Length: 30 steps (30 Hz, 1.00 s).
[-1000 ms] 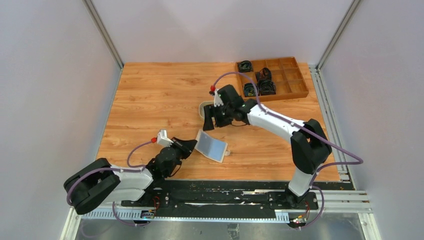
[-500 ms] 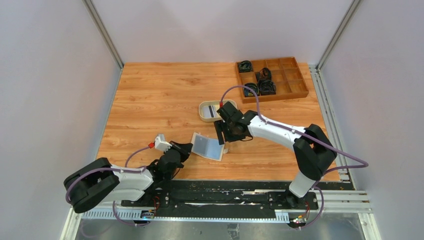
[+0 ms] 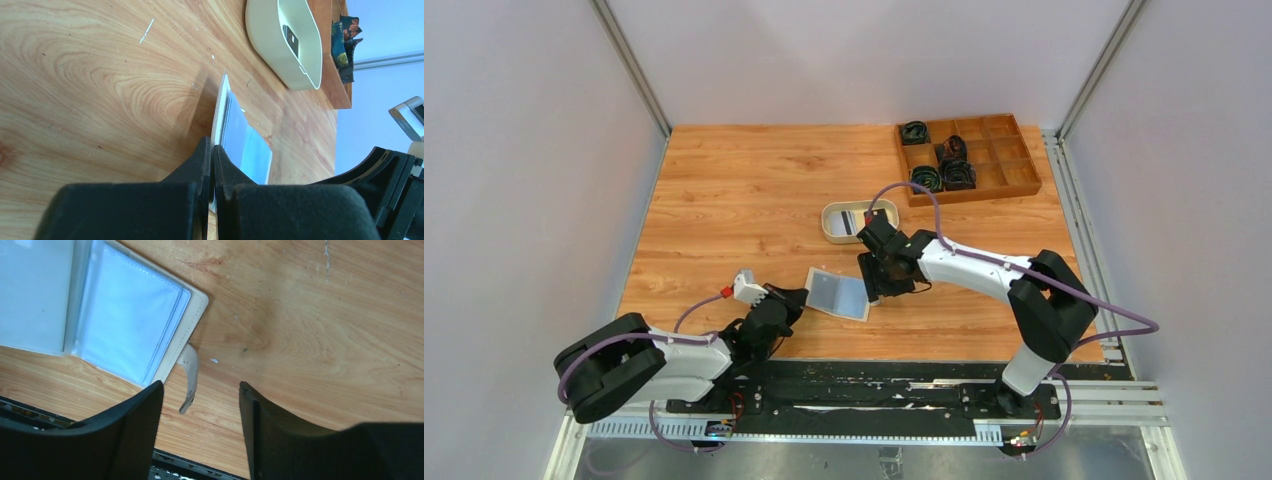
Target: Take the credit cards out of the card holder
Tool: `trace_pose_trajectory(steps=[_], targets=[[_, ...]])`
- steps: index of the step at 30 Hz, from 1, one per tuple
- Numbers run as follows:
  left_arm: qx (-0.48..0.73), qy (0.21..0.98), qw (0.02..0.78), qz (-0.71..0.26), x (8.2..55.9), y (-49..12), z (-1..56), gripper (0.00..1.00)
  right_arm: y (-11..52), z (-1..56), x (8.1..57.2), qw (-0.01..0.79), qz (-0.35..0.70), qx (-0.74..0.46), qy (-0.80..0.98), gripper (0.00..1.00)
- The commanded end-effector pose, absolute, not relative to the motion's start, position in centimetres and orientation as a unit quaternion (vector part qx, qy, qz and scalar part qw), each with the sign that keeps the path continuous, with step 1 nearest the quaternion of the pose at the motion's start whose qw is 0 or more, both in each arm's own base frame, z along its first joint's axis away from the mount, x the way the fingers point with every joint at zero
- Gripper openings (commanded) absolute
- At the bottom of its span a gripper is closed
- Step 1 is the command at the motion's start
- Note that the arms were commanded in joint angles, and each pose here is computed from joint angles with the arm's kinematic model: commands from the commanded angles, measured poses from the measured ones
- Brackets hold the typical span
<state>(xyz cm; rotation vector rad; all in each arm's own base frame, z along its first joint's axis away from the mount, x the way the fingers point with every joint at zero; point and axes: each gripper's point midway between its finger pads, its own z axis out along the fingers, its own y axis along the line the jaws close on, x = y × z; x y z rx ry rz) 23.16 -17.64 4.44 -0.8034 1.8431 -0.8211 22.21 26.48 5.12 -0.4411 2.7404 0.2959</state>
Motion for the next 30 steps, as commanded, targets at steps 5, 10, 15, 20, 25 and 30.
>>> trace_pose_trajectory(steps=[5, 10, 15, 20, 25, 30], targets=[[-0.334, 0.746, 0.479, -0.321, 23.5, -17.2, 4.6, 0.00, 25.6, 4.7, 21.4, 0.167, 0.084, -0.147, 0.971, 0.44], [-0.331, 0.749, 0.473, -0.325, 23.4, -17.6, 4.5, 0.00, 25.6, 4.4, 22.0, 0.173, 0.075, -0.150, 0.971, 0.21], [-0.320, 0.772, 0.455, -0.307, 23.1, -18.0, 3.7, 0.00, 25.2, 4.4, 22.9, 0.179, 0.066, -0.157, 0.969, 0.00], [-0.325, 0.791, 0.441, -0.273, 22.6, -17.4, 3.4, 0.26, 24.3, 4.6, 24.1, 0.188, 0.062, -0.172, 0.965, 0.00], [-0.327, 0.794, 0.438, -0.266, 22.4, -17.1, 3.4, 0.32, 23.9, 4.8, 25.2, 0.192, 0.068, -0.183, 0.962, 0.00], [-0.341, 0.793, 0.427, -0.268, 22.2, -17.0, 2.8, 0.21, 23.8, 4.9, 25.7, 0.192, 0.073, -0.195, 0.959, 0.00]])
